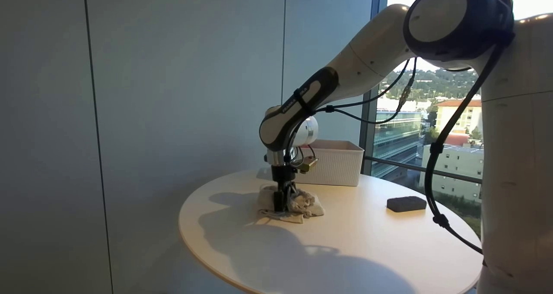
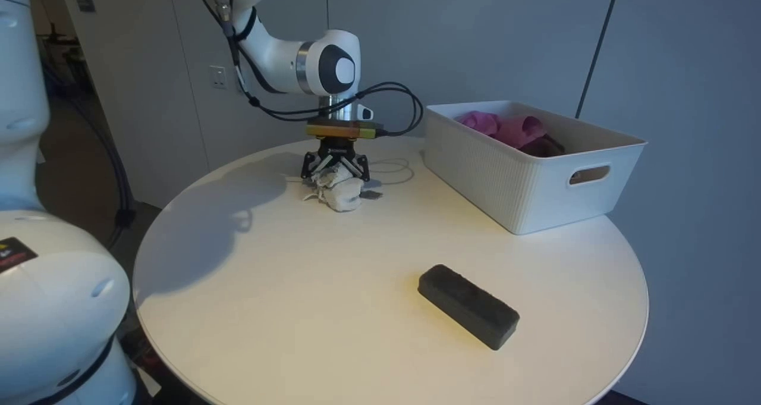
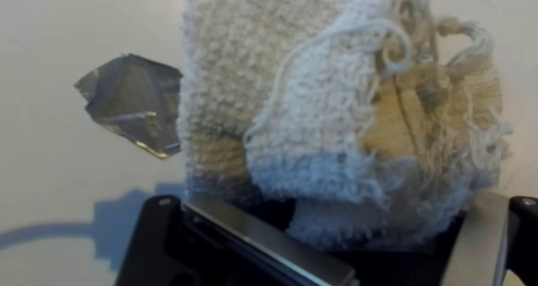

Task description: Use the white towel to clean the table

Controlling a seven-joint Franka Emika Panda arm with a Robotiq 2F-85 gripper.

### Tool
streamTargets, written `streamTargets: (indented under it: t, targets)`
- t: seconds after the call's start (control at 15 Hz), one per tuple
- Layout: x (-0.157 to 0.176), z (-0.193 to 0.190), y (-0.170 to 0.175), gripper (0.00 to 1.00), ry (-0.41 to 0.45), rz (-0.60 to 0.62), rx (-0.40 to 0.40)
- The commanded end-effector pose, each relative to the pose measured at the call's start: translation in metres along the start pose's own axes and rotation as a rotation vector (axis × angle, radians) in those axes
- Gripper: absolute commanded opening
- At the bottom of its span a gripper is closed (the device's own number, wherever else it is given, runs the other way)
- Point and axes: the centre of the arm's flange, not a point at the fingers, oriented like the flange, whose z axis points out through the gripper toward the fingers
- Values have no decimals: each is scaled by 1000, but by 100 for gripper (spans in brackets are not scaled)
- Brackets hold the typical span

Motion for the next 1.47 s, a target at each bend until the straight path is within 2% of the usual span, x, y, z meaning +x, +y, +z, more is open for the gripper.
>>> streamTargets:
  t: [0.0, 0.07, 0.13, 0.2, 0.4, 0.47, 0.6, 0.73, 0.8, 1.13, 1.4]
  targets:
    - [-7, -15, 5, 84, 48, 41, 5]
    - [-7, -18, 5, 41, 46, 45, 14]
    - [-6, -15, 9, 45, 32, 58, 25]
    - [-6, -14, 10, 45, 28, 61, 30]
    - [-6, -12, 8, 21, 30, 66, 24]
    - [-6, -13, 8, 18, 33, 68, 20]
    - [-10, -24, 6, 14, 70, 83, -23]
    - [-22, -50, 3, 17, 158, 113, -98]
    - [-26, -63, 4, 16, 194, 128, -127]
    - [-56, -142, 24, 17, 372, 239, -255]
    - [-71, -195, 41, 17, 513, 295, -393]
